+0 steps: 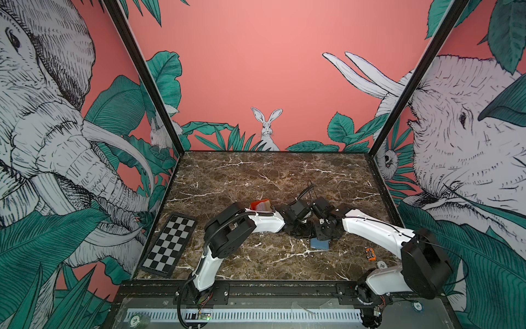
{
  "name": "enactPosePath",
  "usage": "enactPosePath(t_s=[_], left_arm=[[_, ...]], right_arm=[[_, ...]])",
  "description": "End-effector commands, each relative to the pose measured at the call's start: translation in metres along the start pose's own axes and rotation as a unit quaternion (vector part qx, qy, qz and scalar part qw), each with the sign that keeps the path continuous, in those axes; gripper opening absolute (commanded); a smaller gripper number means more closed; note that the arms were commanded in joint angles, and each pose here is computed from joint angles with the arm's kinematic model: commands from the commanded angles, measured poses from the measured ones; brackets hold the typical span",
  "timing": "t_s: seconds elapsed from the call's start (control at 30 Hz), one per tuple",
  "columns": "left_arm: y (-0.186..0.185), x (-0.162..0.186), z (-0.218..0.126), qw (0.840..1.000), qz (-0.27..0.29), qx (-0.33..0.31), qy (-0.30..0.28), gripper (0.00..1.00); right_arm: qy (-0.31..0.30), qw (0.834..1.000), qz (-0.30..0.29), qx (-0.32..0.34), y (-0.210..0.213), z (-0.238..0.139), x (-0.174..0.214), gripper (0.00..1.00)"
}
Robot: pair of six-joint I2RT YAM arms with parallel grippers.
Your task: Put the credit cards into the card holder
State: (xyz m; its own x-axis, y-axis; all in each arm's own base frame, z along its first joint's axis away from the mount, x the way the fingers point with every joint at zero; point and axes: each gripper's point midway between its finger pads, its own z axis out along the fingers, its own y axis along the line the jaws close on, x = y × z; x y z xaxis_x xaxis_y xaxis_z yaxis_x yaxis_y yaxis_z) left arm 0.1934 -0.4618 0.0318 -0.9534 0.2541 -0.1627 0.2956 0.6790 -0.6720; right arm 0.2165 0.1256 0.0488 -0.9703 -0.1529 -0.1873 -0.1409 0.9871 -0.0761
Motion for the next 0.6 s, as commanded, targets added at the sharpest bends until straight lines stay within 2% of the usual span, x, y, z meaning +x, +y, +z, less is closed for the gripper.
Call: enactPosePath(t_s=[0.0, 0.57], left_arm=[[0.009, 0.0065, -0.0001, 1.0, -0.01, -0.012, 0.005, 0.27], [0.0067, 0.0056, -0.0012, 1.0, -0.008, -0.009, 0.004, 0.26]], right_arm=[[0.004, 1.0, 0.001, 0.011, -0.0046, 0.0009, 0.0072, 0.2], [0.0, 1.0, 0.007, 0.015, -0.0067, 0.0031, 0.0077, 0.18]])
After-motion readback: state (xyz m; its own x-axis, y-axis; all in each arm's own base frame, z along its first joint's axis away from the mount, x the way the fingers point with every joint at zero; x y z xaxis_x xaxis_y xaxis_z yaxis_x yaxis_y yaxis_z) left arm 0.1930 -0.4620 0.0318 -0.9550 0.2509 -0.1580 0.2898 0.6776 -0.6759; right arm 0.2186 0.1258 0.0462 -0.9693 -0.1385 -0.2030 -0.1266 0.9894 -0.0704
